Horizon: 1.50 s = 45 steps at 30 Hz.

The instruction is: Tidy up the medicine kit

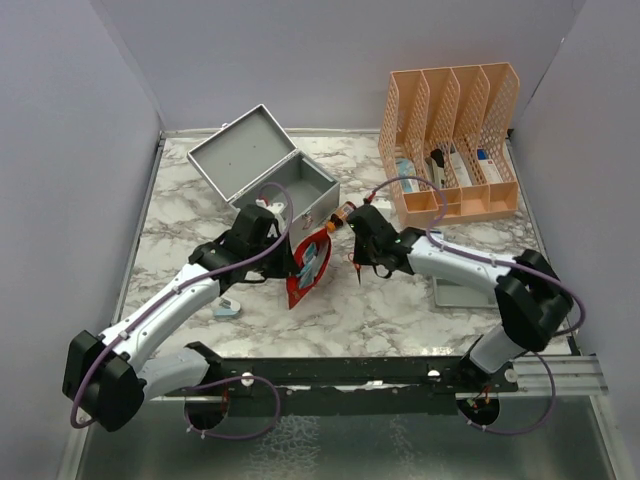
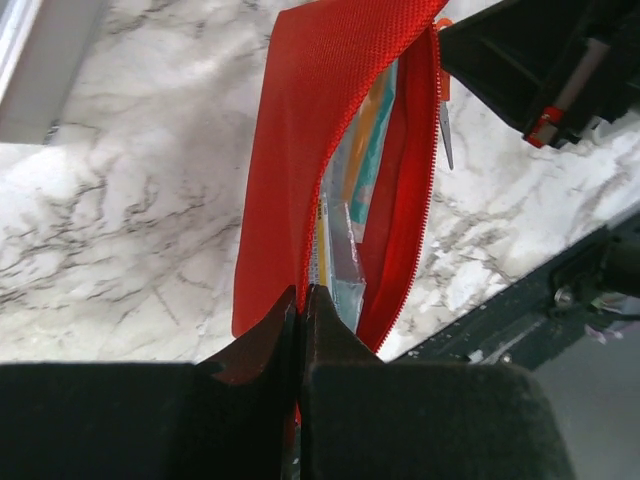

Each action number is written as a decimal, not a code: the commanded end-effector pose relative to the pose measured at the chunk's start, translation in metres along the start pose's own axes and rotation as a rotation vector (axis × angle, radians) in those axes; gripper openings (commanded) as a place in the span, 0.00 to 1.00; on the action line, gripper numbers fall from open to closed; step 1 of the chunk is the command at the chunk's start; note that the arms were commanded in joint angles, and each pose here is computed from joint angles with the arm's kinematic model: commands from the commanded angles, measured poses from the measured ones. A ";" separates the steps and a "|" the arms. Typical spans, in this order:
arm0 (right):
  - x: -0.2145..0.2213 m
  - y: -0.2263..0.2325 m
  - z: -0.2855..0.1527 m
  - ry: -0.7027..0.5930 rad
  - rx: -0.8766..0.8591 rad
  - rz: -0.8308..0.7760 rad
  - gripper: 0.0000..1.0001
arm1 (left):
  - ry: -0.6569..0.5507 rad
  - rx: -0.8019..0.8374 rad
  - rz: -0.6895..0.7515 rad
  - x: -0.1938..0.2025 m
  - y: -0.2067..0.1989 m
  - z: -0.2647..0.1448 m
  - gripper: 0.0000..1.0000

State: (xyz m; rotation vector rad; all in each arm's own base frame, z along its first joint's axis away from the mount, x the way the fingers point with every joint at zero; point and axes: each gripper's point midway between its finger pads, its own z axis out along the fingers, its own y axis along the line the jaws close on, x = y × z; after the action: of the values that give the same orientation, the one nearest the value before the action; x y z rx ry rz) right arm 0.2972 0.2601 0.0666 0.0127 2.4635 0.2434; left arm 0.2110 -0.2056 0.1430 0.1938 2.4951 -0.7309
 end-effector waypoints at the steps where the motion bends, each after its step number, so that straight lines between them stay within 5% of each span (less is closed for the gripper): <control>1: -0.018 -0.016 -0.031 -0.102 0.000 0.092 0.01 | -0.011 0.179 -0.007 -0.011 -0.036 0.006 0.00; 14: -0.025 -0.049 -0.089 -0.214 -0.018 0.239 0.01 | 0.007 0.369 -0.056 -0.007 -0.085 0.043 0.00; 26: -0.057 0.000 -0.140 -0.286 -0.347 0.316 0.01 | 0.018 0.317 -0.082 0.004 -0.073 0.062 0.00; 36: -0.053 0.032 -0.122 -0.256 -0.495 0.408 0.01 | 0.054 0.289 -0.109 0.011 -0.067 0.070 0.00; 45: -0.032 0.028 -0.084 -0.159 -0.401 0.561 0.01 | 0.062 0.285 -0.112 0.014 -0.065 0.070 0.00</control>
State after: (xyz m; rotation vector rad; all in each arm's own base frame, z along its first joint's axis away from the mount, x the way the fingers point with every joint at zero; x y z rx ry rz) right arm 0.2625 0.2657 0.1601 0.4093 2.1658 0.8888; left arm 0.2111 -0.2972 0.1155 0.1854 2.4752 -1.1430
